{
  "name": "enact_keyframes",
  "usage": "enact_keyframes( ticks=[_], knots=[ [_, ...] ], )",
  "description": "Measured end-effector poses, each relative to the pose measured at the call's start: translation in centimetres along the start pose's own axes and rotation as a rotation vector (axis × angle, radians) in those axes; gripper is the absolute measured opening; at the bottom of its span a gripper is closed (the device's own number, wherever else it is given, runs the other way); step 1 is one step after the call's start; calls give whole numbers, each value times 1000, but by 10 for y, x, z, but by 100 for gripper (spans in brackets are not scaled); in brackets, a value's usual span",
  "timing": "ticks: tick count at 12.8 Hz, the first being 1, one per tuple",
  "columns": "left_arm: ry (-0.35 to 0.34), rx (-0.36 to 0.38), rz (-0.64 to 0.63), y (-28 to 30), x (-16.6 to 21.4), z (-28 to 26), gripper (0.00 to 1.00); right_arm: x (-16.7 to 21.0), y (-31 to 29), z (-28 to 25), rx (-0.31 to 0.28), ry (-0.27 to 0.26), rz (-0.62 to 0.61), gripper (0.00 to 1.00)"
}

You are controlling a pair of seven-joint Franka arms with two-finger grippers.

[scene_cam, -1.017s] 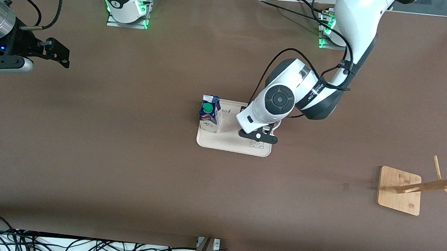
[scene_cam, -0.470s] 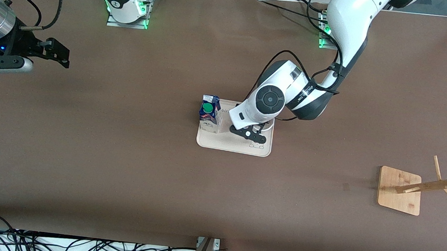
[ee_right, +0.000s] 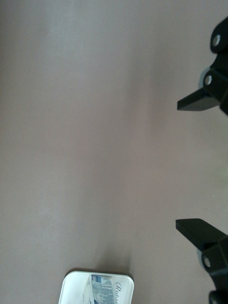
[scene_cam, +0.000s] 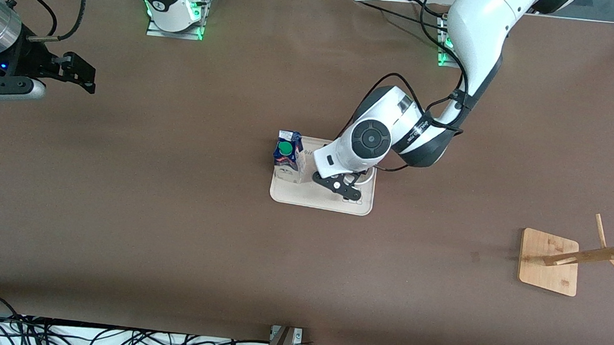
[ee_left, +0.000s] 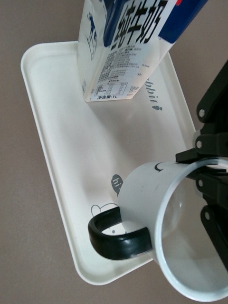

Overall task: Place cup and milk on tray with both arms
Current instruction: 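Lower the mug onto the tray beside the carton, open the left gripper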

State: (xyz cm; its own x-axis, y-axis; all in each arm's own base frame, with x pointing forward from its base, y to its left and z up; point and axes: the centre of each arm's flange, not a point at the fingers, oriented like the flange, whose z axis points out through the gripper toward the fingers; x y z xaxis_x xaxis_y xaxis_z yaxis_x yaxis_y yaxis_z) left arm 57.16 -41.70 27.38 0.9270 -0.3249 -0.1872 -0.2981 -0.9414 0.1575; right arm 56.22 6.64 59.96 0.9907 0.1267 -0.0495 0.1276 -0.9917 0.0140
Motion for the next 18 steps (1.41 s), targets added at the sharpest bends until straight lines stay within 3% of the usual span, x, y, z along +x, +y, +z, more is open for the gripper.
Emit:
enact_keyframes(
  ticks=[10,14,15,18],
  knots=[
    [-39,4,-5,-10,5,35,7,0,0,0,0,0,1,100],
    [5,-9,-6,-9,10,37,8,0,0,0,0,0,1,100],
    [17,-12,-6,-8,11,38,14,0,0,0,0,0,1,100],
    [20,-13,-5,-8,11,41,45,0,0,0,0,0,1,100]
  ],
)
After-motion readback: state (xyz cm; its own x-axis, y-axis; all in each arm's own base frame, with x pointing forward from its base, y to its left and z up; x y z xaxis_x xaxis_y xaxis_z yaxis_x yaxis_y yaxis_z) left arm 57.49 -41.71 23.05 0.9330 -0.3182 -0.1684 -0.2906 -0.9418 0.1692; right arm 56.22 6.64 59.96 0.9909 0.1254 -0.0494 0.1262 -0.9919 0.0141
